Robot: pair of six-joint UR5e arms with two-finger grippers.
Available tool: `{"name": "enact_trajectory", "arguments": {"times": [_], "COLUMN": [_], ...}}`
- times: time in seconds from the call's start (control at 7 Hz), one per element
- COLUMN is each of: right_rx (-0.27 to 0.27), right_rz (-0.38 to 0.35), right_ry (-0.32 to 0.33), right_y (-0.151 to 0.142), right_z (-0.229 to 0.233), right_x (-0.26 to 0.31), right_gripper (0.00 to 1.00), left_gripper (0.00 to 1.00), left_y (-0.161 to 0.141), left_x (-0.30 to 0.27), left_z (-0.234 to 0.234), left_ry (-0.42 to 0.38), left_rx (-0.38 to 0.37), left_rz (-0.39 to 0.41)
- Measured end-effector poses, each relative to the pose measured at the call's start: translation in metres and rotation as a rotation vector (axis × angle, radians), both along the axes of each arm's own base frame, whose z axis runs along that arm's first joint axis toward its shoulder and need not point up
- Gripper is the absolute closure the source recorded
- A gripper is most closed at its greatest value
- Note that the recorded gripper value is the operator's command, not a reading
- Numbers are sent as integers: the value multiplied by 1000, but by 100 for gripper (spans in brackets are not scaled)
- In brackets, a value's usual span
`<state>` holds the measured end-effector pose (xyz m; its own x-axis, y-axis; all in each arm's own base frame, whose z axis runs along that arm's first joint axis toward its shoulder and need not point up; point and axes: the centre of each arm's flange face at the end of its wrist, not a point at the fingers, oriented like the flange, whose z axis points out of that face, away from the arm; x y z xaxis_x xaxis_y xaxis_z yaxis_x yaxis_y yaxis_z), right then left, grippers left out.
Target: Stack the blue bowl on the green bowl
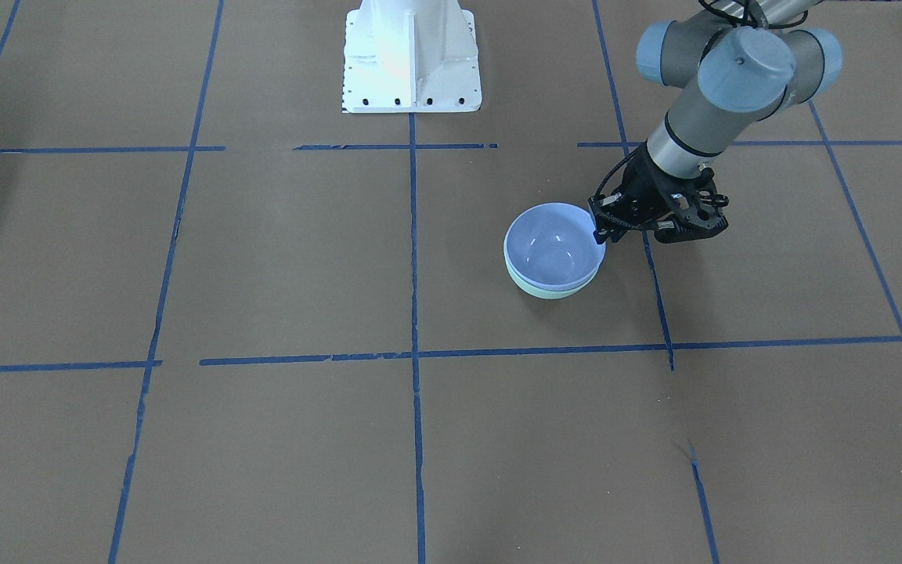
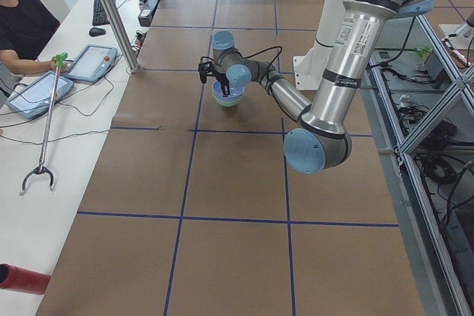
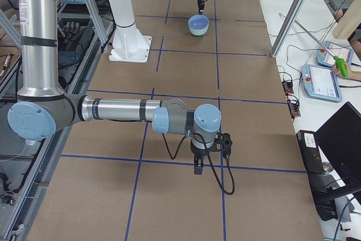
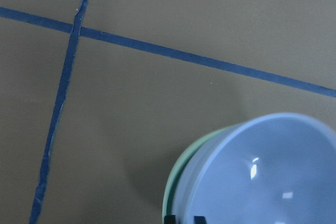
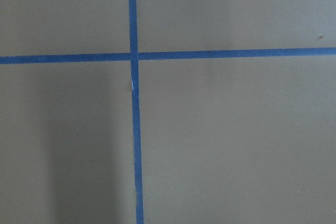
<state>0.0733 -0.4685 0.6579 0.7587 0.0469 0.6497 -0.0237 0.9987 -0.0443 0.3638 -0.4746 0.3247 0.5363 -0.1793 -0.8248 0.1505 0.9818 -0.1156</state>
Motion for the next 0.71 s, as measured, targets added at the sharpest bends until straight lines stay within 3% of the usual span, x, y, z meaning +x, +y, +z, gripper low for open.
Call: {"name": "enact_trajectory", "arguments": {"times": [0.43,0.57,0.71], "right_rx": [0,0,0], "right_rz": [-1,-1,-1], "right_ry": [0,0,0], "right_y": [0,0,0], "right_z": [0,0,0], "right_x": [0,-1,-1], "right_gripper": [0,0,0], "left_gripper": [0,0,0], "left_y": [1,-4,-18], "left_x": [-5,-17,-45], "left_z": [-2,-4,0], "left_ry": [20,20,4], "left_rx": [24,55,131], "left_rz": [-3,-3,3]}}
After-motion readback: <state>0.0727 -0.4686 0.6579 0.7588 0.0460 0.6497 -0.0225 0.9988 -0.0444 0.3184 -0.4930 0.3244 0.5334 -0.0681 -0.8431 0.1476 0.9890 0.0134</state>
